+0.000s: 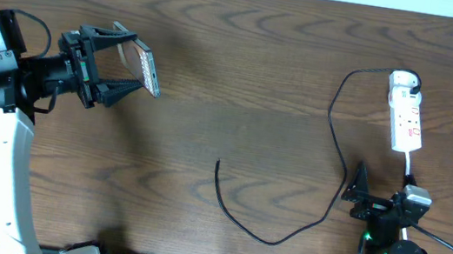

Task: Plug charger to phone and switch on socket
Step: 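Lift the phone with the left gripper and tilt it upright, then move the right gripper toward the phone held by the left gripper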

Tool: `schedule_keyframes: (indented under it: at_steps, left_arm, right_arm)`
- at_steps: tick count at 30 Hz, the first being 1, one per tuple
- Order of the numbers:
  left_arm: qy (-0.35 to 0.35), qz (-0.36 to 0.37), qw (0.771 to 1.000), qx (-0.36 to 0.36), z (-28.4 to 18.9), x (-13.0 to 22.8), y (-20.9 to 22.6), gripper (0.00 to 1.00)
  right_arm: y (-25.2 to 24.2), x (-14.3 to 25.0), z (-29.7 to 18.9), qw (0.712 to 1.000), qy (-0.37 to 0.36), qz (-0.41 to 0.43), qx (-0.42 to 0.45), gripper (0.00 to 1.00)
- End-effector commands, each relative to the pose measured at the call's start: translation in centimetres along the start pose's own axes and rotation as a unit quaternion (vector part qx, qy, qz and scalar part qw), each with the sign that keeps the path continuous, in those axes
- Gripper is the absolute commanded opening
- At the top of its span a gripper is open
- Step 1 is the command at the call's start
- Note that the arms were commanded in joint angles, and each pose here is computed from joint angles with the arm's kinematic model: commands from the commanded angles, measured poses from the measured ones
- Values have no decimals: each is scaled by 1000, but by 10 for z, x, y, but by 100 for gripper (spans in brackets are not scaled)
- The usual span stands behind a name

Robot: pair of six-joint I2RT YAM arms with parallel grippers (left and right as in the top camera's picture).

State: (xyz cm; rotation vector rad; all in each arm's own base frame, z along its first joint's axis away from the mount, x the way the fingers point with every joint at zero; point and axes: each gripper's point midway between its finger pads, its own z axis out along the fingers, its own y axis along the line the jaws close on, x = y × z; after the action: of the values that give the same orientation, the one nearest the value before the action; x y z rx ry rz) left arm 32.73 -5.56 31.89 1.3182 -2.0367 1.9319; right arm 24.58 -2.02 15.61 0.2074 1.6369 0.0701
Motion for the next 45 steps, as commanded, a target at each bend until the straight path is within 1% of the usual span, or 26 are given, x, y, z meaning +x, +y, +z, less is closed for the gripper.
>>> schedule_keyframes:
  at_steps: [1,13,19,23,25,27,29,31,32,34,36,38,40,41,43,45]
  left_arm:
    - [33,-4,999,14,-3,17,-12,7]
    - [31,-18,999,13,-3,16,-12,8]
    - [10,-25,1000,9,-3,9,-11,7]
    - [-12,-25,1000,5,-3,2,-9,7]
    - [-41,-25,999,-1,-4,-8,-7,8]
    - [-66,-25,998,-6,-4,-17,-5,7]
    - [-92,-27,995,-11,-5,-26,-2,7]
    - [-124,-30,992,-20,-7,-38,3,7]
    - [-135,-30,990,-23,-7,-41,4,7]
    - [-170,-28,984,-38,-5,-52,10,7]
    - [-194,-27,979,-50,-4,-59,15,7]
    - [-222,-29,972,-66,-4,-66,22,7]
    - [-253,-35,963,-86,-6,-73,31,7]
    - [-273,-38,956,-101,-7,-77,37,7]
    - [-284,-38,952,-110,-7,-79,41,7]
    - [-294,-42,948,-116,-8,-81,44,7]
  right_arm:
    - [-2,1,0,1000,0,-6,4,99]
    - [-2,-1,0,1000,-2,-6,4,99]
    - [1,-14,-1,1000,-28,-4,-2,99]
    - [30,-17,-3,996,-31,3,-87,99]
    - [44,-22,-7,991,-38,0,-125,99]
    - [55,-33,-12,987,-47,-4,-153,99]
    - [60,-49,-17,985,-58,-7,-161,99]
    - [69,-77,-24,982,-64,-18,-174,99]
    - [73,-85,-25,981,-63,-24,-182,99]
    - [91,-111,-26,974,-40,-34,-219,99]
    - [105,-125,-21,967,-5,-31,-252,99]
    - [122,-134,-14,954,34,-27,-295,99]
    - [145,-142,-7,927,90,-8,-364,99]
    - [163,-145,-3,895,135,13,-425,99]
    - [186,-150,-3,837,178,43,-516,99]
    - [204,-151,-5,766,208,71,-605,99]
